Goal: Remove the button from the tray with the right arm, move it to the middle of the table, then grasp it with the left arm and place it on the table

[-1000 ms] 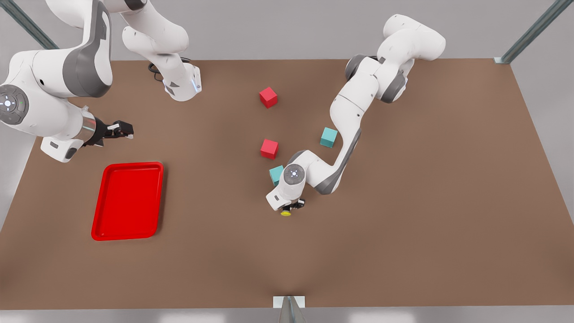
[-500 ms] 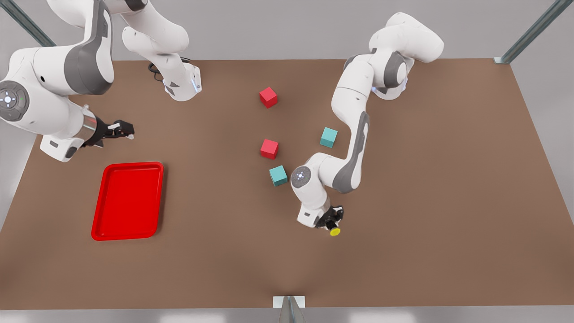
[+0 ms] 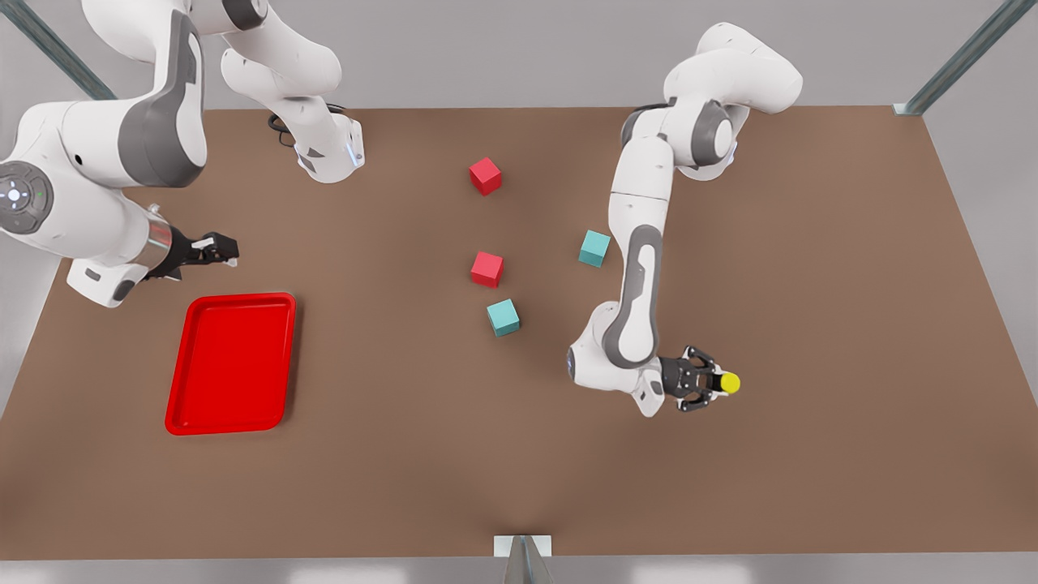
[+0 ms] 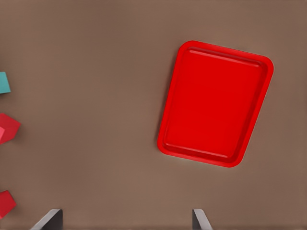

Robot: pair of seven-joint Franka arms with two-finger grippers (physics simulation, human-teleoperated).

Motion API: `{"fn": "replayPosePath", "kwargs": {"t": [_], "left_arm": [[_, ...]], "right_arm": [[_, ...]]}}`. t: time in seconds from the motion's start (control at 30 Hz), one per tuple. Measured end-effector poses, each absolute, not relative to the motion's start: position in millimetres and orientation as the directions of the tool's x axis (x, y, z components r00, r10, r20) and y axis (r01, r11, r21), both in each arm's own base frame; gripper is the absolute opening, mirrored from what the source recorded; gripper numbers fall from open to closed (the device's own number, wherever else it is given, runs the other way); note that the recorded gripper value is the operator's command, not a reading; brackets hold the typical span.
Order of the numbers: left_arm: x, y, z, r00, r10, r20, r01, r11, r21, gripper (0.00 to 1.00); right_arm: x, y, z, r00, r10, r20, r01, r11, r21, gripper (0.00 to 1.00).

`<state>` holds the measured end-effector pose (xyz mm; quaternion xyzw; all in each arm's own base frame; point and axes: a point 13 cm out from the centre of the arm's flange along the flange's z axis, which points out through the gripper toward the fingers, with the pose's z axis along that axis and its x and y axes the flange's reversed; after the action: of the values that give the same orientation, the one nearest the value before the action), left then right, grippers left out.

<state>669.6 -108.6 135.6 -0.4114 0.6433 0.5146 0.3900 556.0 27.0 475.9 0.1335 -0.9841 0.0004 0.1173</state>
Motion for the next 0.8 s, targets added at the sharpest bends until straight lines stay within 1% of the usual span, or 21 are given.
{"fn": "replayPosePath", "kwargs": {"t": [0.2,0.37,0.4,0.43,0.47,0.8], "left_arm": [[656,-87,98,-0.180,-0.036,-0.983,-0.981,0.078,0.177,0.46],[650,-80,73,-0.050,-0.052,-0.997,-0.996,0.071,0.046,0.46],[650,-81,69,-0.024,-0.057,-0.998,-0.997,0.071,0.020,0.48],[649,-82,67,0.001,-0.061,-0.998,-0.997,0.071,-0.005,0.98],[649,-82,66,0.025,-0.064,-0.998,-0.997,0.072,-0.030,1.00],[649,-87,54,0.195,-0.076,-0.978,-0.975,0.092,-0.202,1.00]], "right_arm": [[556,33,476,-0.934,-0.272,0.231,-0.273,0.962,0.028,1.00],[556,40,476,-0.931,-0.283,0.230,-0.285,0.958,0.026,1.00],[556,40,476,-0.931,-0.283,0.230,-0.285,0.958,0.026,1.00],[556,39,476,-0.931,-0.283,0.230,-0.284,0.958,0.026,1.00],[556,39,476,-0.931,-0.283,0.231,-0.284,0.958,0.026,1.00],[556,39,475,-0.931,-0.282,0.232,-0.284,0.959,0.026,1.00]]}}
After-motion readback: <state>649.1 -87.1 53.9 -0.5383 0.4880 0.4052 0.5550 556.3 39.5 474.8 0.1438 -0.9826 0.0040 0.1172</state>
